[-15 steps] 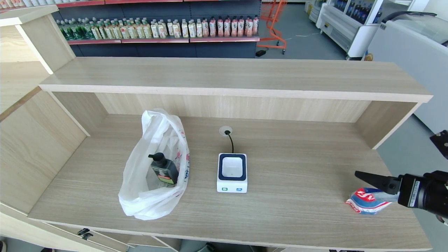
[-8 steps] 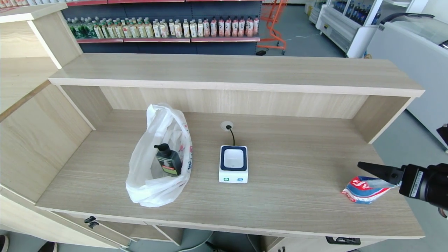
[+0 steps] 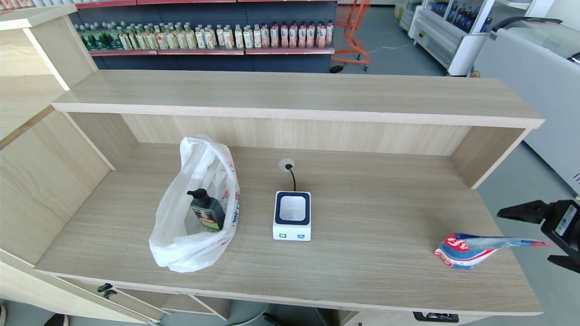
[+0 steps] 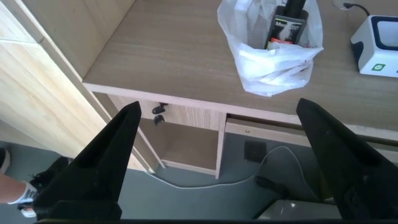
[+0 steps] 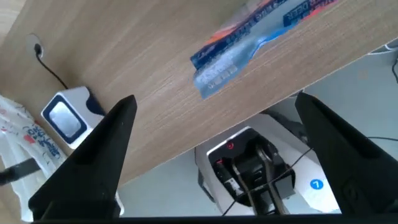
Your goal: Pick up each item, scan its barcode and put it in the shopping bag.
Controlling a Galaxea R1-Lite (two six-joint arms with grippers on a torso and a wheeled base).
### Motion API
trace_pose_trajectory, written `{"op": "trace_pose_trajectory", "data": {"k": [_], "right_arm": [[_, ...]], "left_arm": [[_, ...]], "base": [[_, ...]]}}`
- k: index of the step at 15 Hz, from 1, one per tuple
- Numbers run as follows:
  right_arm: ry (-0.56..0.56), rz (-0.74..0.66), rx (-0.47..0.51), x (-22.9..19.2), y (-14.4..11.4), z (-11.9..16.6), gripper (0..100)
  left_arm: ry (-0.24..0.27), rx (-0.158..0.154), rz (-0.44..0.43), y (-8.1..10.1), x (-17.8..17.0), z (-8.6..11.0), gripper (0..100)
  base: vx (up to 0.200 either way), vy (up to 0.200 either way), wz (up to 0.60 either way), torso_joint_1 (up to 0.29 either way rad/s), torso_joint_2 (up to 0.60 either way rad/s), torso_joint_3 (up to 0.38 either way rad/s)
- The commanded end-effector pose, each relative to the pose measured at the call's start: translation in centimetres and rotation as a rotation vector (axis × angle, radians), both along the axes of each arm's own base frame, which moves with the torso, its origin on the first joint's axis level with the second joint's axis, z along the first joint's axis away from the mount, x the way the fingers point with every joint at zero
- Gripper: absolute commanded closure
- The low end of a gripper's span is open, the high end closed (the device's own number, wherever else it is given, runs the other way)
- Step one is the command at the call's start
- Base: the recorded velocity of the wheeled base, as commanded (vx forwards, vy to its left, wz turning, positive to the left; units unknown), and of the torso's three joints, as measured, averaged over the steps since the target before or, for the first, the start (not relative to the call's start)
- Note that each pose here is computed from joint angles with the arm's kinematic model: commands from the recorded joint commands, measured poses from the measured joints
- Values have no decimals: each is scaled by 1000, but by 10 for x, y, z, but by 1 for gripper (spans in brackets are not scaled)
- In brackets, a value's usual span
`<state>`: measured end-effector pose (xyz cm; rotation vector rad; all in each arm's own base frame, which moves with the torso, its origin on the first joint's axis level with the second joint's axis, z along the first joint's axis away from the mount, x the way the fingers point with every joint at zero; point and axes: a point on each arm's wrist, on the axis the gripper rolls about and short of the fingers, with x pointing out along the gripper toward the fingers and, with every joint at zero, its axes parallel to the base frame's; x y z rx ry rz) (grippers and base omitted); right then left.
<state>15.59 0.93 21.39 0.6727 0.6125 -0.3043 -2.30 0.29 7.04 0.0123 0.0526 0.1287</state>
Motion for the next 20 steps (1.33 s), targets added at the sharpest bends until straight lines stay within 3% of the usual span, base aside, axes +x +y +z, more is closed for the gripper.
{"op": "trace_pose_trajectory", "data": {"k": [1,6,9,20], "right_arm": [[17,-61,11,-3,-2,5,0],[173,-241,-22,30,-22,-25,0],[131,-234,-37,65,-22,-42,0],[192,-150,-124,143,-17,-121,0]], "left_arm": [[0,0,1,0,0,0,0],[0,0,1,0,0,0,0],[0,0,1,0,0,0,0],[0,0,1,0,0,0,0]], "base": [[0,0,0,0,0,0],[0,0,0,0,0,0],[0,0,0,0,0,0],[0,0,0,0,0,0]]}}
